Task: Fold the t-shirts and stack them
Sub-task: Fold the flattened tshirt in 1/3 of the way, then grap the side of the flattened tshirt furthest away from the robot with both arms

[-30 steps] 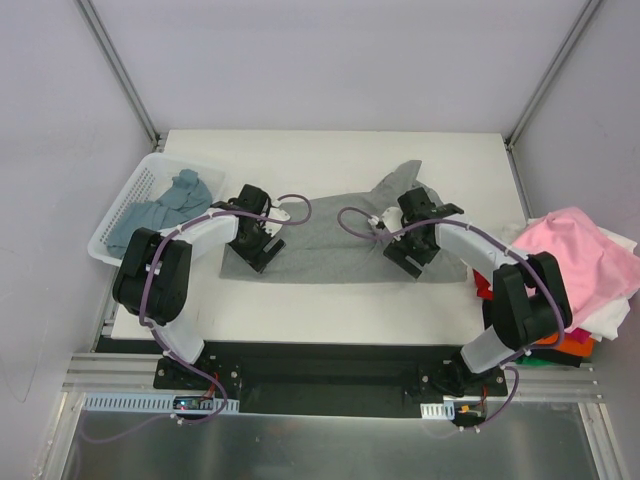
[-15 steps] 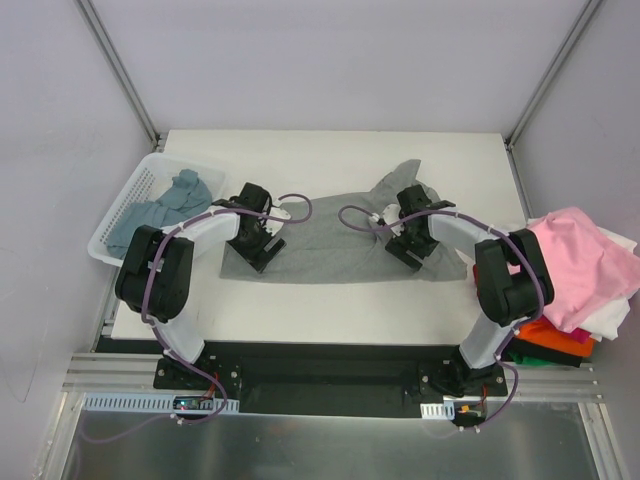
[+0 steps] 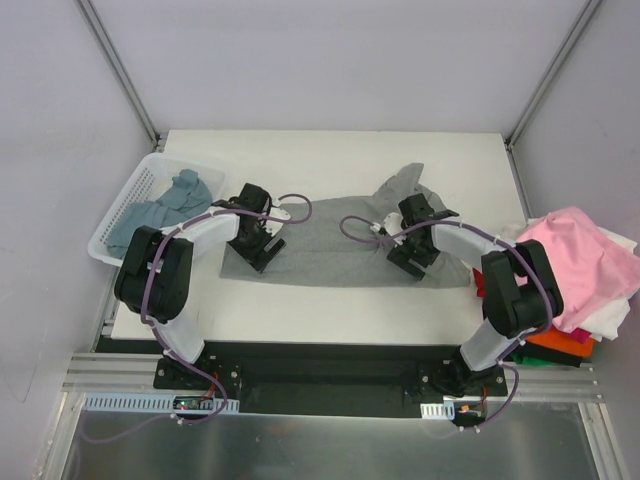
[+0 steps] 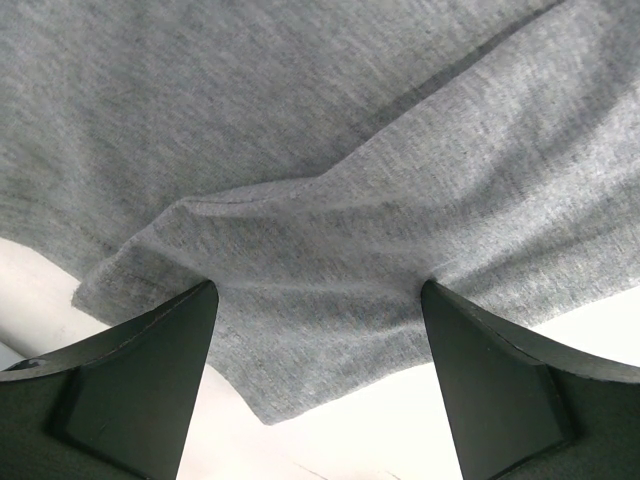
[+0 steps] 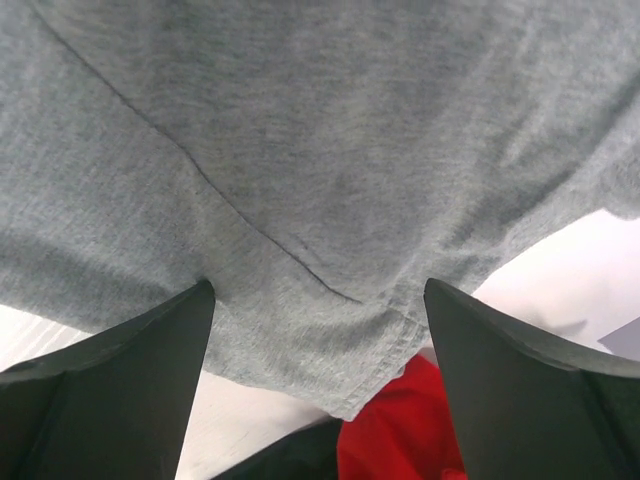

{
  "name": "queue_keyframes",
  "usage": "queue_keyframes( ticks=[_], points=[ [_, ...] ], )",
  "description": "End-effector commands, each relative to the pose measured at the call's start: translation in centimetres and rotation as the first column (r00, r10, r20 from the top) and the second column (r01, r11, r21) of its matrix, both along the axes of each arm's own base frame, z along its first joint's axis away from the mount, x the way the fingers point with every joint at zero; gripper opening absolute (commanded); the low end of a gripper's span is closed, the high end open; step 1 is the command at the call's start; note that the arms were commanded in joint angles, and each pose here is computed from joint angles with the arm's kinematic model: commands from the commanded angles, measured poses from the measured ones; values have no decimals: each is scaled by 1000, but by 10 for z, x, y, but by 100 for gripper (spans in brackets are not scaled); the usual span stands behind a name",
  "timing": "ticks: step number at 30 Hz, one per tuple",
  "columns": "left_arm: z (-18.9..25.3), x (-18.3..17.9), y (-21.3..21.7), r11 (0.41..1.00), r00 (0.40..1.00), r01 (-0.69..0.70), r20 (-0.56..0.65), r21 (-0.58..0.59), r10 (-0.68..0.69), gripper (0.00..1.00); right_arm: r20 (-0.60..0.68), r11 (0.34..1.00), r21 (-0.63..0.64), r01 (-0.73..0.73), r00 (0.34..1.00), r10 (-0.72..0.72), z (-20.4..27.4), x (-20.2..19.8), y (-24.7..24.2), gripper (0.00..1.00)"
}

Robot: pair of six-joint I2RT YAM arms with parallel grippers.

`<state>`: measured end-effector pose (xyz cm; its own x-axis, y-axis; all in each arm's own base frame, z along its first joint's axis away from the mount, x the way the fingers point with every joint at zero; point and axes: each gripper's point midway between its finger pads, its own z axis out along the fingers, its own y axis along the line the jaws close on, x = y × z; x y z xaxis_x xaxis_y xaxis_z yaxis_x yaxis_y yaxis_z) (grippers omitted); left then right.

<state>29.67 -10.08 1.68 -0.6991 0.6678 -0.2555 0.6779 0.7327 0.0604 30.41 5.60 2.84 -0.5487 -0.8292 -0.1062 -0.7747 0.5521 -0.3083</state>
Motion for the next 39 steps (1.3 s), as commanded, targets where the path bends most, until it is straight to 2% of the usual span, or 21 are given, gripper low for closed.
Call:
queue_keyframes(
  ticks=[1, 9, 17, 23, 27, 30, 31, 35, 39],
  points=[
    [-17, -27, 10, 998, 997, 1, -81, 55, 4, 85, -126, 999, -31, -41, 991, 37, -1, -45, -5, 91],
    [-18, -48, 15, 996, 993, 26, -118, 83, -16, 85, -167, 995, -55, -86, 983, 76, -4, -70, -4, 94],
    [-21, -71, 22, 995, 989, 29, -146, 91, -15, 85, -144, 996, -53, -75, 987, 67, -4, -74, -4, 95],
    [-2, -58, 15, 998, 997, 21, -72, 64, -16, 86, -31, 998, -57, -30, 999, 28, 20, -51, 0, 96],
    [23, -40, 6, 1000, 1000, 15, 17, 16, -16, 86, 98, 1000, -27, 9, 995, -6, 51, -29, 4, 97],
    [45, -27, -4, 999, 996, 20, 87, -36, -17, 88, 226, 999, 18, 34, 973, -37, 86, -8, 9, 100],
    [54, -22, -8, 998, 994, 26, 111, -50, -20, 90, 267, 999, 36, 40, 962, -48, 100, 1, 12, 97],
    [82, -2, -19, 994, 982, 41, 190, -99, -22, 96, 392, 992, 76, 99, 912, -121, 136, 33, 11, 97],
    [95, 23, -26, 995, 973, 41, 231, -92, -19, 98, 420, 983, 111, 145, 889, -179, 144, 69, 12, 97]
  ],
)
